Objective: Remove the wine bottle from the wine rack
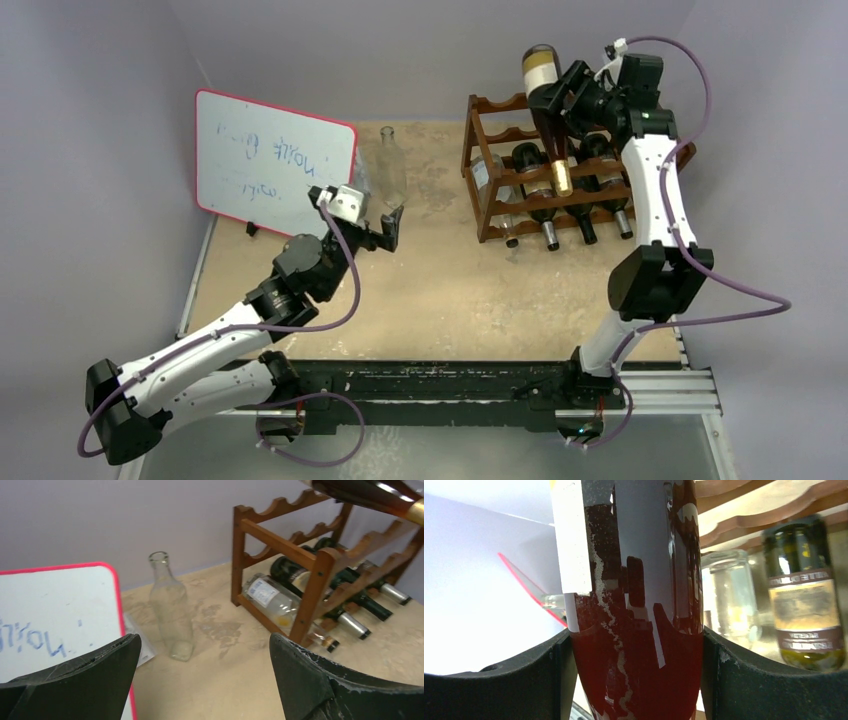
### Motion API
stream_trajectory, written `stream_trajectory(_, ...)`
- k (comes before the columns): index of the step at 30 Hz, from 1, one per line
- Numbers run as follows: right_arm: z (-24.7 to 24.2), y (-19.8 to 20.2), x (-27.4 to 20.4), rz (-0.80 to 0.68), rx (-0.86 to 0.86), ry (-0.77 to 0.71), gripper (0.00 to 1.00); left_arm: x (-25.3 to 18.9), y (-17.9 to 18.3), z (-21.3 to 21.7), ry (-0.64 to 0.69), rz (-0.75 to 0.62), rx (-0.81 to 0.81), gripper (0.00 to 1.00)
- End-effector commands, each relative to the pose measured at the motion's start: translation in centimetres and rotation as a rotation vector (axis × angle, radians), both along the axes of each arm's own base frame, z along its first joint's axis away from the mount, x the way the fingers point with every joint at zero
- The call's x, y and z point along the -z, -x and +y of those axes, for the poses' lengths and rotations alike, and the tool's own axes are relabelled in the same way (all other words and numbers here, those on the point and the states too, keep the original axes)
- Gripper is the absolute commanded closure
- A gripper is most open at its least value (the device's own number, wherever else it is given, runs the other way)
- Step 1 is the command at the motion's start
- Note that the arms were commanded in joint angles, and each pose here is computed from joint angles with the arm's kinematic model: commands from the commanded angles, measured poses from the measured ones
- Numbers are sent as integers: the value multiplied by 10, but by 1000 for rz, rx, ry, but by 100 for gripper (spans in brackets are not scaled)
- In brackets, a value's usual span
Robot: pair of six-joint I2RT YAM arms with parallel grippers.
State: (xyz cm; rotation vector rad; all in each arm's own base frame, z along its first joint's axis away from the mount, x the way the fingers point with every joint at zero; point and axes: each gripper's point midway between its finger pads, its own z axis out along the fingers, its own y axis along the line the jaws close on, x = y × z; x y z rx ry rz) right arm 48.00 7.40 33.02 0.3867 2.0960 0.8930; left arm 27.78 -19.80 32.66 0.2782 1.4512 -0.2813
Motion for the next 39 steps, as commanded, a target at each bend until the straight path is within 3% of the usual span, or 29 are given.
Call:
stream_trajectory(1,47,53,-170,-523,-180,-106,100,-24,18,-32,40,-107,212,0)
stream_trajectory(8,111,77,-169,-468,-280,-218,100,-22,45,-65,-23,-217,451,2)
stream_trajectory(12,142,93,-162,-403,-335,-283,100,-26,54,-84,-96,-286,553,10)
stream_trajectory(28,174,128,-132,-215,-328,-442,100,-71,33,-144,-593,-659,512,16)
stream_trajectory(39,177,138,-135,-175,-317,-499,100,-51,44,-191,-736,-733,603,17)
